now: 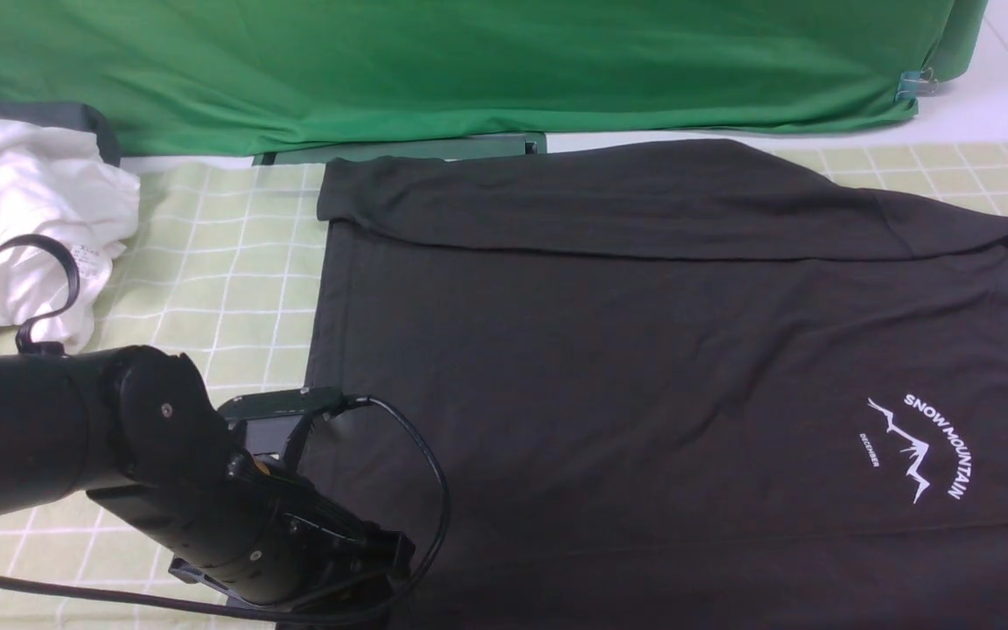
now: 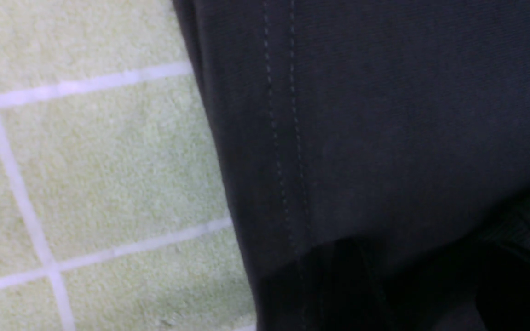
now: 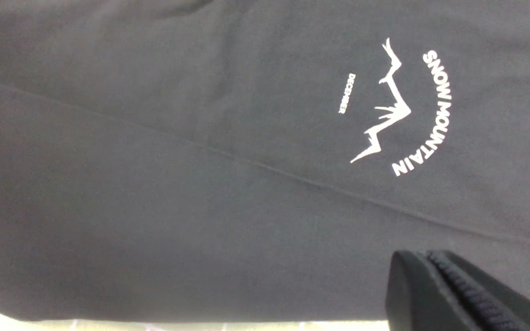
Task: Fold a long-sleeved shirt over a green coffee tablecloth.
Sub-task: 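Grasp the left edge of the dark T-shirt lying flat on the table, then fold the left side of the black T-shirt inward over its body, then grab the top left corner of the dark shirt with the left gripper, then fold the left side of the dark shirt inward over its body with the left gripper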
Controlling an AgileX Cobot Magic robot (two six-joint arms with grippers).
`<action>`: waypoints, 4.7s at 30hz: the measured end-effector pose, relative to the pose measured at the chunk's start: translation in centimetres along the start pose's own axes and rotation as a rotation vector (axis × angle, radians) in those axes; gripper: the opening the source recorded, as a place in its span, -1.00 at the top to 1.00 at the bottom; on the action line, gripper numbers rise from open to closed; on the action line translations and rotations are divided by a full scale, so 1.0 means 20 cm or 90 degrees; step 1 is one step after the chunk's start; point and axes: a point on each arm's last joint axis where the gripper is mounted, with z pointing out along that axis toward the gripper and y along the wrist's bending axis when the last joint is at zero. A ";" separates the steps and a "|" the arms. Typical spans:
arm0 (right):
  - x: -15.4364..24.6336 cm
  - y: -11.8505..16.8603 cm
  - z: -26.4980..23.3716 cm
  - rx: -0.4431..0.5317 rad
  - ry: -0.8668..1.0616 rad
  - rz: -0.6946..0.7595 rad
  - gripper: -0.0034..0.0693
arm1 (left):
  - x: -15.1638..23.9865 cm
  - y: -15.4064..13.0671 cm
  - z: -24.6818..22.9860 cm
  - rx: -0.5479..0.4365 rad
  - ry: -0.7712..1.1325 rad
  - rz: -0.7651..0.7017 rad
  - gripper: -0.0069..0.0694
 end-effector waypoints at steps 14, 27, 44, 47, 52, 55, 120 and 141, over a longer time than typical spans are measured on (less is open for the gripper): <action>0.00 0.00 0.00 0.001 -0.002 0.000 0.77 | -0.01 -0.02 -0.02 0.010 0.019 0.018 0.48; 0.00 0.00 0.00 0.001 -0.003 0.000 0.71 | -0.17 -0.21 -0.46 0.054 -0.127 0.109 0.77; 0.00 0.00 0.00 0.002 -0.008 0.000 0.71 | -0.66 -0.22 -0.44 -0.037 -0.187 0.051 0.77; -0.01 0.00 0.00 0.003 -0.009 0.000 0.71 | -0.78 -0.15 -0.42 -0.046 -0.180 0.020 0.77; -0.01 0.00 0.00 0.004 -0.014 0.000 0.70 | -0.87 -0.09 -0.39 -0.047 -0.178 -0.010 0.77; -0.01 0.00 0.00 0.005 -0.015 0.000 0.69 | -0.90 -0.05 -0.33 -0.053 -0.160 -0.022 0.77; -0.04 -0.01 0.00 0.007 -0.056 0.051 0.60 | -1.47 0.46 0.05 0.145 -0.365 -0.385 0.47; -0.04 -0.01 0.00 0.005 -0.051 0.051 0.56 | -1.30 0.11 -0.67 0.266 -0.316 -0.241 0.76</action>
